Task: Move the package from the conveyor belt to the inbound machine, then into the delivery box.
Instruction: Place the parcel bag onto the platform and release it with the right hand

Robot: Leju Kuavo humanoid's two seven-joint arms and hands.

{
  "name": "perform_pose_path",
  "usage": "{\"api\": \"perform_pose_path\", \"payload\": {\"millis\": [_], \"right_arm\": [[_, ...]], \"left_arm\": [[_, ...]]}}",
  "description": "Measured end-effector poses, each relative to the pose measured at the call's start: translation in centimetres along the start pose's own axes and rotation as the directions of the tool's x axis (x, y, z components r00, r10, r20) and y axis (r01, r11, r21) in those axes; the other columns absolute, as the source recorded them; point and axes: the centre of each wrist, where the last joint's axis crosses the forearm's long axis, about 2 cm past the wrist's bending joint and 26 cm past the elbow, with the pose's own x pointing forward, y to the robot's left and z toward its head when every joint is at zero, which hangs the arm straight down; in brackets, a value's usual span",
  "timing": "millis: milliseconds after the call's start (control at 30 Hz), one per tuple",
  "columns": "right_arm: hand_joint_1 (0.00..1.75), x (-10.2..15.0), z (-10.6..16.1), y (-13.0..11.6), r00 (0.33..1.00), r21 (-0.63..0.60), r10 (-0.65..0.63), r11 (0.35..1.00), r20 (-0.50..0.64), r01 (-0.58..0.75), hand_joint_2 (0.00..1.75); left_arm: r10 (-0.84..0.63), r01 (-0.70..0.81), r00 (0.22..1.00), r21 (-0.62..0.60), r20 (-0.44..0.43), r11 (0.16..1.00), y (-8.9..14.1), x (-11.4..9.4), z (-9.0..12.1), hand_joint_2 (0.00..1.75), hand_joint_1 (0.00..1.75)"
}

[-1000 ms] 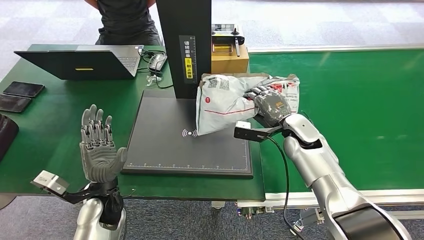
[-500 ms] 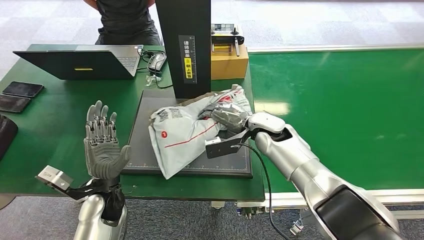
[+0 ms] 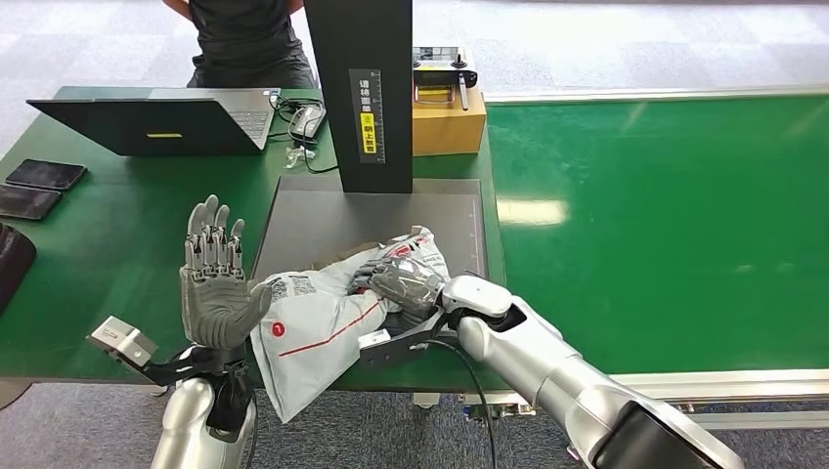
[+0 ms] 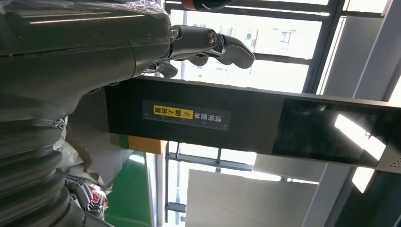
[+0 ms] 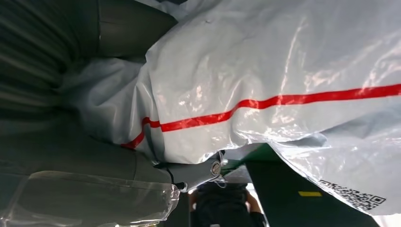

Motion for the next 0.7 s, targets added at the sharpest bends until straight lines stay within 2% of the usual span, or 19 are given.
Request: {"api": "perform_pose_path", "payload": {"millis": [33, 67, 100, 133, 167, 200, 267, 400, 567, 700], "right_arm": [[0.8, 0.0, 0.0, 0.2, 1.0, 0.001, 0.003, 1.0, -0.01, -0.003, 1.75], [0.67, -0.1, 0.1, 0.4, 1.0, 0.004, 0.004, 1.0, -0.018, -0.004, 1.75], [0.65, -0.1, 0.1, 0.5, 1.0, 0.006, 0.004, 1.0, -0.023, -0.003, 1.75], [0.82, -0.2, 0.1, 0.7, 1.0, 0.009, 0.003, 1.0, -0.031, -0.003, 1.75], [0.75, -0.2, 0.1, 0.8, 0.999, 0.013, 0.003, 1.0, -0.042, -0.002, 1.75], [0.58, -0.3, 0.1, 0.9, 0.998, 0.017, 0.006, 1.0, -0.056, -0.005, 1.75], [0.03, -0.4, 0.2, 1.1, 0.994, 0.019, 0.036, 0.999, -0.098, -0.035, 1.75], [0.0, -0.8, 0.4, 1.2, 0.955, -0.01, 0.195, 0.979, -0.224, -0.202, 1.75], [0.0, -1.6, 0.9, 0.9, 0.835, -0.054, 0.404, 0.889, -0.373, -0.454, 1.75], [0.0, -2.2, 1.5, 0.9, 0.767, -0.079, 0.475, 0.827, -0.432, -0.557, 0.0]], "left_arm": [[0.0, 0.0, 1.0, 0.0, -0.002, 1.0, 0.0, 0.0, 0.1, 1.75, 0.0], [0.0, 0.0, 1.0, 0.001, -0.003, 1.0, 0.0, 0.0, 0.1, 1.75, 0.0], [0.0, 0.0, 1.0, 0.001, -0.004, 1.0, 0.0, 0.0, 0.2, 1.75, 0.0], [-0.001, 0.001, 1.0, 0.001, -0.005, 1.0, 0.0, 0.0, 0.2, 1.75, 0.0], [-0.001, 0.001, 1.0, 0.002, -0.006, 1.0, 0.0, 0.0, 0.2, 1.75, 0.0], [-0.002, 0.002, 1.0, 0.003, -0.007, 1.0, 0.0, -0.1, 0.2, 1.75, 0.0], [-0.007, 0.007, 1.0, 0.009, -0.009, 1.0, 0.0, -0.1, 0.3, 1.75, 0.0], [-0.018, 0.018, 1.0, 0.026, -0.008, 0.999, 0.1, -0.2, 0.6, 1.75, 0.0], [-0.013, 0.014, 1.0, 0.04, -0.006, 0.999, -0.1, -0.4, 0.8, 1.75, 0.0], [-0.009, 0.009, 1.0, 0.041, -0.01, 0.999, -0.3, -0.5, 0.9, 1.75, 0.0]]}}
